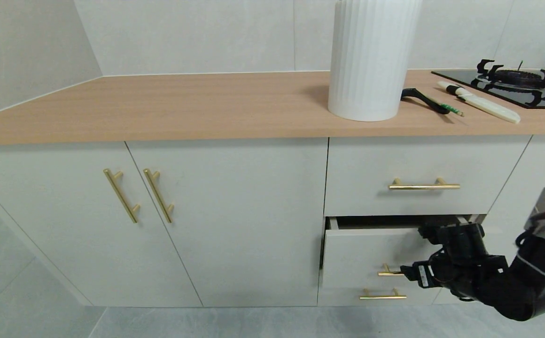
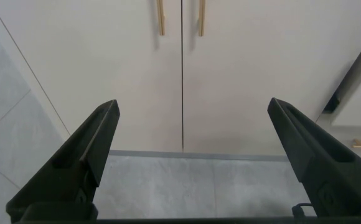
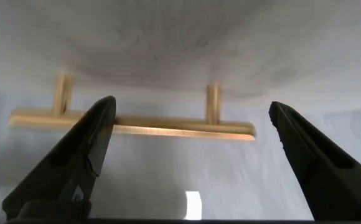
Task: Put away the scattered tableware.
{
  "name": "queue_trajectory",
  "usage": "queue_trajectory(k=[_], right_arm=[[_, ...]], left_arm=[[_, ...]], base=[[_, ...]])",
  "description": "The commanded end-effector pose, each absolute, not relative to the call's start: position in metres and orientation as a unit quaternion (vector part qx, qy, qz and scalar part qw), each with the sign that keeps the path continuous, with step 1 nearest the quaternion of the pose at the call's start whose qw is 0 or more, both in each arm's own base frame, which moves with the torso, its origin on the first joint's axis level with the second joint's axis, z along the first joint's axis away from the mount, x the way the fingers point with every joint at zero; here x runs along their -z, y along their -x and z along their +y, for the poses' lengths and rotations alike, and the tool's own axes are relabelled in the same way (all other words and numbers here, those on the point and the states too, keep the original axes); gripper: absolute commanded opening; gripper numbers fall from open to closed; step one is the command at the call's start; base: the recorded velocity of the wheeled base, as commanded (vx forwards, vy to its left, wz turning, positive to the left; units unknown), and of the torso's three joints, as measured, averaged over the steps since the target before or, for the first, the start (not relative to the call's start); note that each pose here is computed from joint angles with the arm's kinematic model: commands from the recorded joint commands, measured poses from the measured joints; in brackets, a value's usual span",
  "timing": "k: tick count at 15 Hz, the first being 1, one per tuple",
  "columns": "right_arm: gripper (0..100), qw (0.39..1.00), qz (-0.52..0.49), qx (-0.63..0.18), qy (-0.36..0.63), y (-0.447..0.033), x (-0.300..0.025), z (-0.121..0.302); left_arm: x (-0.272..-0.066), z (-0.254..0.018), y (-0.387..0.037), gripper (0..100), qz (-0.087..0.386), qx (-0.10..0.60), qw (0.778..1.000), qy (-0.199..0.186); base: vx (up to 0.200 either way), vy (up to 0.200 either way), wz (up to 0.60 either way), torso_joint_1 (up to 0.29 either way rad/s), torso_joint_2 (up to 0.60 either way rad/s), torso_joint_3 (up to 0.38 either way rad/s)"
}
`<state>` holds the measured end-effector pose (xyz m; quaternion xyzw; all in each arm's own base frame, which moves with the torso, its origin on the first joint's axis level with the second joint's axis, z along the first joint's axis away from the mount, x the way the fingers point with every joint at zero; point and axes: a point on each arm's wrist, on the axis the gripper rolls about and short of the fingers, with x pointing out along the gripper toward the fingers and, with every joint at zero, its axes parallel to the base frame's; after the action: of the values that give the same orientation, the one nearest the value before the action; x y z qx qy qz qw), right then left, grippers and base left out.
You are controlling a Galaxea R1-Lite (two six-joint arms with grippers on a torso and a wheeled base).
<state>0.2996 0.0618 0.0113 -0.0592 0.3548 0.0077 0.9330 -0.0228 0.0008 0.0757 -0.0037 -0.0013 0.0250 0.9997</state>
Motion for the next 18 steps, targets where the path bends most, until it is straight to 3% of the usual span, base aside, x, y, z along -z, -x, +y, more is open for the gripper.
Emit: queue_trajectory(k=[1,4,7,12,14,18], right_arm=[[100,0.944,0.322,-0.039,0.066,-0.258,-0.097,0.059],[100,0.956,0.280,-0.053,0.062,-0.230,-0.149,0.059],[100,0.961,0.265,-0.054,0.056,-0.230,-0.156,0.061],[100,0.955,0.292,-0.045,0.029,-0.263,-0.118,0.072],[100,0.958,0.282,-0.038,0.010,-0.282,-0.089,0.084],[100,0.964,0.265,-0.022,0.022,-0.292,-0.066,0.101]], left_arm=[[-0.076,0.001,0.023,100,-0.002,-0.025,1.000,0.004],[-0.076,0.001,0.023,100,-0.002,-0.025,1.000,0.004],[-0.076,0.001,0.023,100,-0.002,-0.025,1.000,0.004],[-0.076,0.001,0.023,100,-0.001,-0.025,1.000,0.004],[-0.076,0.001,0.023,100,-0.002,-0.025,1.000,0.004],[-0.076,0.001,0.023,100,-0.002,-0.025,1.000,0.004]], base=[[0.000,0.000,0.00,0.000,0.00,0.000],[0.000,0.000,0.00,0.000,0.00,0.000],[0.000,0.000,0.00,0.000,0.00,0.000],[0.000,0.000,0.00,0.000,0.00,0.000],[0.000,0.000,0.00,0.000,0.00,0.000],[0.000,0.000,0.00,0.000,0.00,0.000]])
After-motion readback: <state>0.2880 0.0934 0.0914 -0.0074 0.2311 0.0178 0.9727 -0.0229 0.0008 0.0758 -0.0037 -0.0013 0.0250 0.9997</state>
